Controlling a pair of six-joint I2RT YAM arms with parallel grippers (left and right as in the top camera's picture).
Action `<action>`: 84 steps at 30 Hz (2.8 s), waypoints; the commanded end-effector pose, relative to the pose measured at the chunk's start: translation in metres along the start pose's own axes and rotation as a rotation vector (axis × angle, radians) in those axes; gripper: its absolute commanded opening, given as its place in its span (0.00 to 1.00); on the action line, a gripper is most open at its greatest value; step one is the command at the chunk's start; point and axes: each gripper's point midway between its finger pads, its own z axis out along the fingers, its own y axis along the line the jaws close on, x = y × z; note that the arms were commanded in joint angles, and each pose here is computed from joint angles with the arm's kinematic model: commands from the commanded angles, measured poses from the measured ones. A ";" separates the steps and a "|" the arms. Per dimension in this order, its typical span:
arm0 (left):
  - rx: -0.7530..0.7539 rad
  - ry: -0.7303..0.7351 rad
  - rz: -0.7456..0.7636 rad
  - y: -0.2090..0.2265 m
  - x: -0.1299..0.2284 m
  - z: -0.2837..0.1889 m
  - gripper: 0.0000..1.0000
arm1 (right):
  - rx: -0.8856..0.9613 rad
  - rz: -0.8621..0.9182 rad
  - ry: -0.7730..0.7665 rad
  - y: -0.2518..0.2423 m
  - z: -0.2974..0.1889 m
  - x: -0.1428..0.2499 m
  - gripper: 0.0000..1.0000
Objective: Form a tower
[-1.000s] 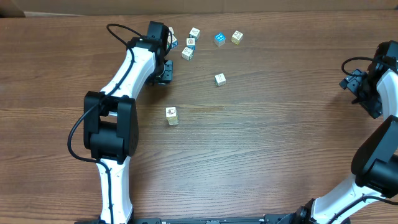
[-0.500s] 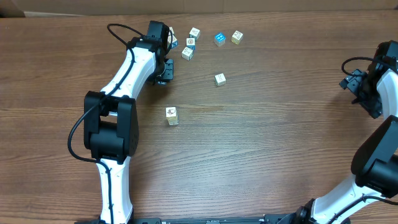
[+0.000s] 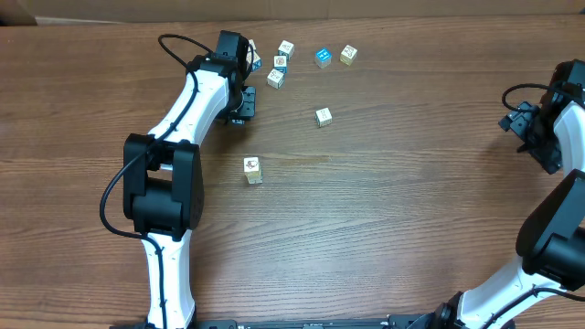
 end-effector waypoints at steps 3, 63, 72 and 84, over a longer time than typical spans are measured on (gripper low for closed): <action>0.013 -0.022 0.015 -0.002 -0.003 -0.010 0.40 | -0.016 0.010 -0.046 0.000 -0.014 -0.012 1.00; 0.030 -0.014 0.016 -0.006 -0.002 -0.002 0.37 | -0.016 0.010 -0.046 0.000 -0.014 -0.012 1.00; 0.027 0.000 0.016 -0.006 0.001 0.007 0.22 | -0.016 0.010 -0.046 0.000 -0.014 -0.012 1.00; 0.028 0.001 0.017 -0.006 0.001 0.007 0.40 | -0.016 0.010 -0.047 0.000 -0.014 -0.012 1.00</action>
